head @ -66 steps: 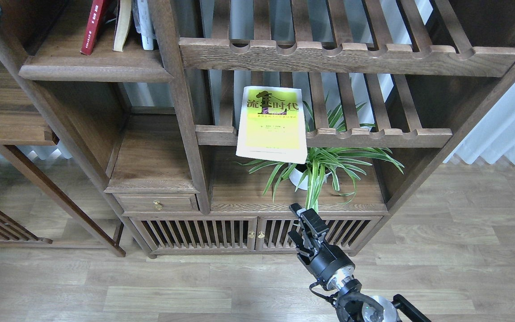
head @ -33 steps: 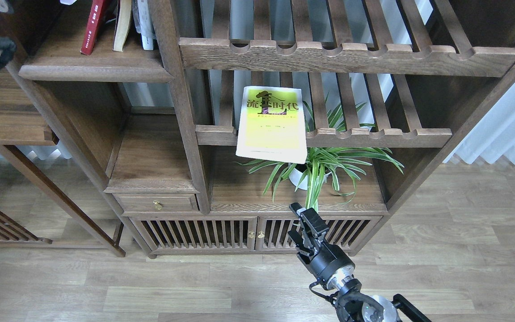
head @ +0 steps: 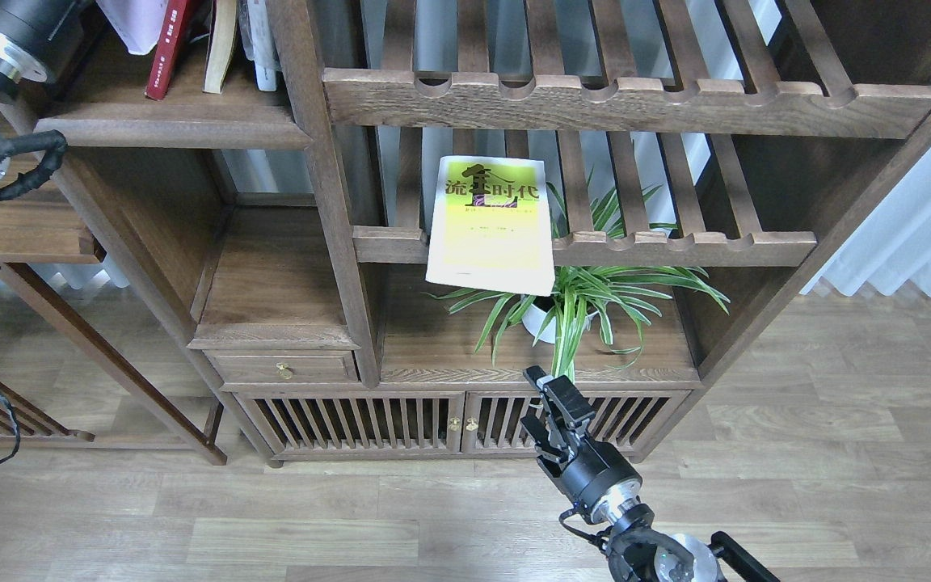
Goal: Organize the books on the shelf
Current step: 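Open the left gripper and withdraw it from the upper shelf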
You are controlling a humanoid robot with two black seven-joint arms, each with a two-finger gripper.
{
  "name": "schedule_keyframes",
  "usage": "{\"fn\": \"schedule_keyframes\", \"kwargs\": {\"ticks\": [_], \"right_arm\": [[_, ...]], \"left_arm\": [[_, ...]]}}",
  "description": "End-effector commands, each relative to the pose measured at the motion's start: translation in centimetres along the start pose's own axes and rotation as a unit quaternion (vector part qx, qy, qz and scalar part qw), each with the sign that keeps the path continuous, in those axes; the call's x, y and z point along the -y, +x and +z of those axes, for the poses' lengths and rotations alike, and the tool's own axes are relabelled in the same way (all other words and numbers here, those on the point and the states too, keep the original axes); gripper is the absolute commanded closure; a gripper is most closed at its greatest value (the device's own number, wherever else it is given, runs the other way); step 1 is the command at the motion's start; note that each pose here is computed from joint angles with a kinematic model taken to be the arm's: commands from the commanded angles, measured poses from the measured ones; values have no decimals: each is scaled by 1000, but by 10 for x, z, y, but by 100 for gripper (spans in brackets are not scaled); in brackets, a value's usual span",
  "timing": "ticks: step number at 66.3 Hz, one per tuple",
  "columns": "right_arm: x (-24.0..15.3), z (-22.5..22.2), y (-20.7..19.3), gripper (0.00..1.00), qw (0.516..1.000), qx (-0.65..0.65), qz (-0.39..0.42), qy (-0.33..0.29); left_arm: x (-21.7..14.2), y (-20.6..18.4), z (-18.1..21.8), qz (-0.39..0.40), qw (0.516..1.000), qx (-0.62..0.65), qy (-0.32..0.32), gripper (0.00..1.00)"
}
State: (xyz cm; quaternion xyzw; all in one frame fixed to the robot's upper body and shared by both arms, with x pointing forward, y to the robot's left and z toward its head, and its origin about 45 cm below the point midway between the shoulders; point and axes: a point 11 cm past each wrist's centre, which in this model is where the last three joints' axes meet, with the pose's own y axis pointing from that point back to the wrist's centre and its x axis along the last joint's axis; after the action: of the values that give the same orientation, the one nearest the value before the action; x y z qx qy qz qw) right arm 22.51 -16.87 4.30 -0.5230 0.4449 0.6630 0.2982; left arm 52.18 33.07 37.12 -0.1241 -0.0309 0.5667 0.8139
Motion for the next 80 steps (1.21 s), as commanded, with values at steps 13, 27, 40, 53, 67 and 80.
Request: {"fn": "schedule_keyframes", "kwargs": {"ticks": [13, 27, 40, 53, 67, 80], "right_arm": [[0, 0, -1, 1, 1000, 0, -2, 0], [0, 0, -1, 1, 1000, 0, -3, 0], [1, 0, -3, 1, 1000, 0, -7, 0], [1, -4, -7, 1, 1000, 0, -15, 6], [1, -4, -8, 1, 1000, 0, -16, 6], [1, -4, -8, 1, 1000, 0, -16, 6]], "left_arm": [[2, -1, -6, 2, 1000, 1, 11, 95], [5, -8, -12, 1, 1000, -21, 9, 94], [7, -12, -17, -2, 1000, -25, 13, 93], [6, -12, -17, -4, 1000, -17, 18, 93], [4, -8, -20, -6, 999, -2, 35, 93], [3, -5, -16, -8, 999, 18, 44, 95]]}}
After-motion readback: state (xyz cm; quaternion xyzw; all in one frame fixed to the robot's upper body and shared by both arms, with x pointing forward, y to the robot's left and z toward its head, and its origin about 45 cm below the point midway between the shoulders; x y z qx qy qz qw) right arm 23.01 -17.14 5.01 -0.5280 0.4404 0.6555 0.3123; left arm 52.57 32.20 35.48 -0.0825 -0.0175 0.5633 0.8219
